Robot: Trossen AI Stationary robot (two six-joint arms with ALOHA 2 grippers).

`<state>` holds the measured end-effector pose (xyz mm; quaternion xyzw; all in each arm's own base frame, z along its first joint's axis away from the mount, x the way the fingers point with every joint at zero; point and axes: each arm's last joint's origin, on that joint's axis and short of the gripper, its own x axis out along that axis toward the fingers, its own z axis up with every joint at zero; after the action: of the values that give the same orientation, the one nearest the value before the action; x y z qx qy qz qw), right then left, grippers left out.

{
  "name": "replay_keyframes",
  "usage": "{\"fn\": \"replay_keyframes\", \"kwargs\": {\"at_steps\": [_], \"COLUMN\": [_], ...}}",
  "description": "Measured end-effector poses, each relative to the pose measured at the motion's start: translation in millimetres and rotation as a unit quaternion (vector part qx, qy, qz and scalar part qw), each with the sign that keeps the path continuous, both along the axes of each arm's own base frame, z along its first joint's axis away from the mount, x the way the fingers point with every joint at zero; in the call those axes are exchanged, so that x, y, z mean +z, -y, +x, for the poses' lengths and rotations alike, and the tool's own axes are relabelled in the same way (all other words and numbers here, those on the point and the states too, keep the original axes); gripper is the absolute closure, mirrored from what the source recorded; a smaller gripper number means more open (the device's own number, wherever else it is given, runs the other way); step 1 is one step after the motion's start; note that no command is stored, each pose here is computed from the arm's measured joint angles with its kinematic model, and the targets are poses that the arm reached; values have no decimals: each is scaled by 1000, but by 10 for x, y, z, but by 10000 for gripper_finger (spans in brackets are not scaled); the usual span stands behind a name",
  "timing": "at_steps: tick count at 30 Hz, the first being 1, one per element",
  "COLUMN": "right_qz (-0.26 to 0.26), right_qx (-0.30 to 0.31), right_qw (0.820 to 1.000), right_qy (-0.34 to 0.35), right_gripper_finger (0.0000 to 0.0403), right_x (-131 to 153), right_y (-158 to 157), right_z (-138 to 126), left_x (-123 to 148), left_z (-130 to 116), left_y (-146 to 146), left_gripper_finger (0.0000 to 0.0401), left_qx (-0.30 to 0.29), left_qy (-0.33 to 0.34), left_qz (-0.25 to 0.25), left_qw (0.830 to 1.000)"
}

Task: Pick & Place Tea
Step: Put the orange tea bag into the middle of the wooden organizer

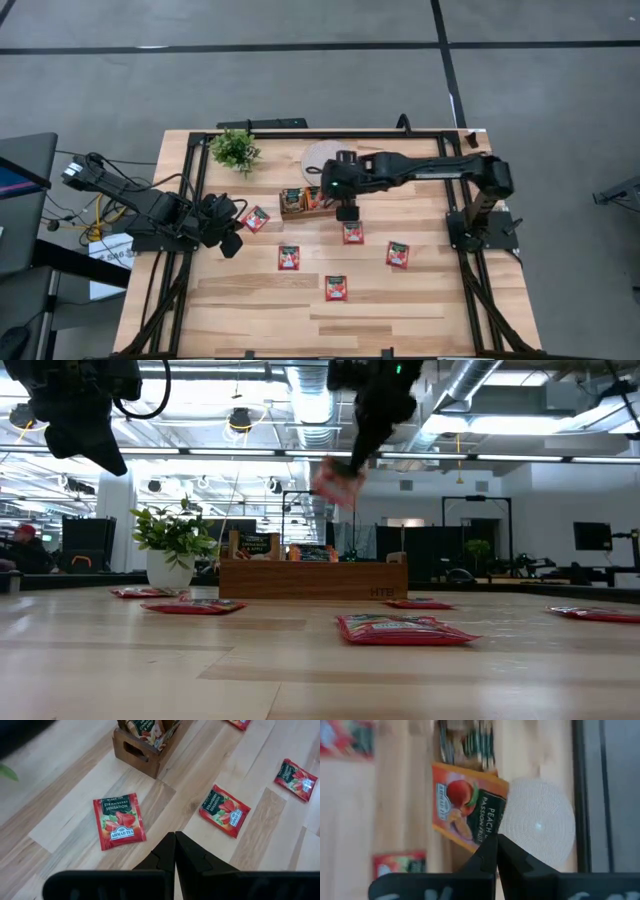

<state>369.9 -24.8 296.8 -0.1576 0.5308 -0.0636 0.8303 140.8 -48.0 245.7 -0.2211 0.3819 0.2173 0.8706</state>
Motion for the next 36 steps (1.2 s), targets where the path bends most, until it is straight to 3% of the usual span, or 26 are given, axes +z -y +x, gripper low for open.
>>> {"fn": "replay_keyframes", "kwargs": {"at_steps": [6, 12, 21, 36], "right_qz": [-35, -41, -39, -50], "right_qx": [26, 34, 60, 92], "right_qw": [997, 994, 985, 983], "right_qy": [-64, -100, -156, -148], "right_gripper_finger": [403, 403, 403, 403], "right_x": [-311, -426, -716, -714], "right_y": [133, 269, 244, 205], "right_z": [374, 585, 689, 715], "left_x": [3, -5, -31, -27], "left_z": [10, 22, 48, 49], "left_y": [6, 14, 26, 24], "left_gripper_finger": [401, 401, 401, 401], "left_qx": [-2, -4, -5, -3], "left_qy": [3, 1, -9, -6], "left_qz": [-5, -8, -5, -3], "left_qw": [1000, 1000, 1000, 1000]}}
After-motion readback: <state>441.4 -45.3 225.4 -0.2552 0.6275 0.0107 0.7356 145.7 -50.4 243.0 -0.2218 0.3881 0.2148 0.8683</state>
